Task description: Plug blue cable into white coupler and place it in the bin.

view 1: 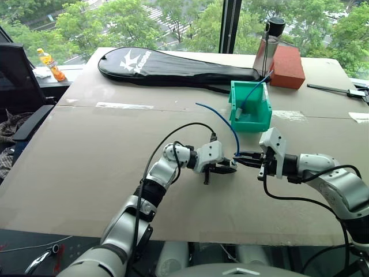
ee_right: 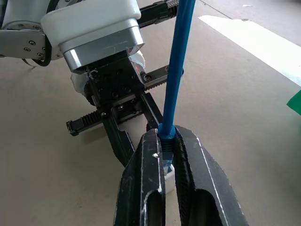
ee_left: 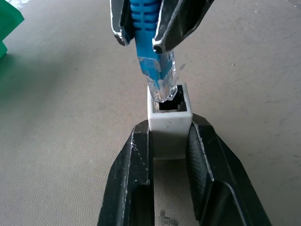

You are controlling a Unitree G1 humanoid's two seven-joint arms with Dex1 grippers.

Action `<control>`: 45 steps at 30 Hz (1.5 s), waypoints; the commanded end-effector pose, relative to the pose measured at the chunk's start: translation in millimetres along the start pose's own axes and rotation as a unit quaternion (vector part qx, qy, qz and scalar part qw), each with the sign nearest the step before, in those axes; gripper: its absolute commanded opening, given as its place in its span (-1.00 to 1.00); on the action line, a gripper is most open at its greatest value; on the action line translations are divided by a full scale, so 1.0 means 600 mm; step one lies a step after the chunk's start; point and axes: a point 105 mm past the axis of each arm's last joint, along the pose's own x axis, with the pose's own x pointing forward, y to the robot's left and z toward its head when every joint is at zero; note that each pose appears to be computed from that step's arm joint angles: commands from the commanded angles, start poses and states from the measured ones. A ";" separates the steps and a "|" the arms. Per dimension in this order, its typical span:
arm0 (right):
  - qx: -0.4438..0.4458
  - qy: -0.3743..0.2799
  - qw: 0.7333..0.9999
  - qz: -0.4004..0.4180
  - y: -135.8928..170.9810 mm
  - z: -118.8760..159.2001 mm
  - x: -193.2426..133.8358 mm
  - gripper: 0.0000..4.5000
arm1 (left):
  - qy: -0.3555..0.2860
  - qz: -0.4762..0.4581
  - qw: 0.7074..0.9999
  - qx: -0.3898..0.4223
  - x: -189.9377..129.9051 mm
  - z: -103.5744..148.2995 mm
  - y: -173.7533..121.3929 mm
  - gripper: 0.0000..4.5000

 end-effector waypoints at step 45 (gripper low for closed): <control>-0.067 0.109 0.981 0.149 -0.013 -0.068 0.008 -1.00 | 0.000 -0.006 1.000 0.001 -0.008 0.003 -0.012 -0.85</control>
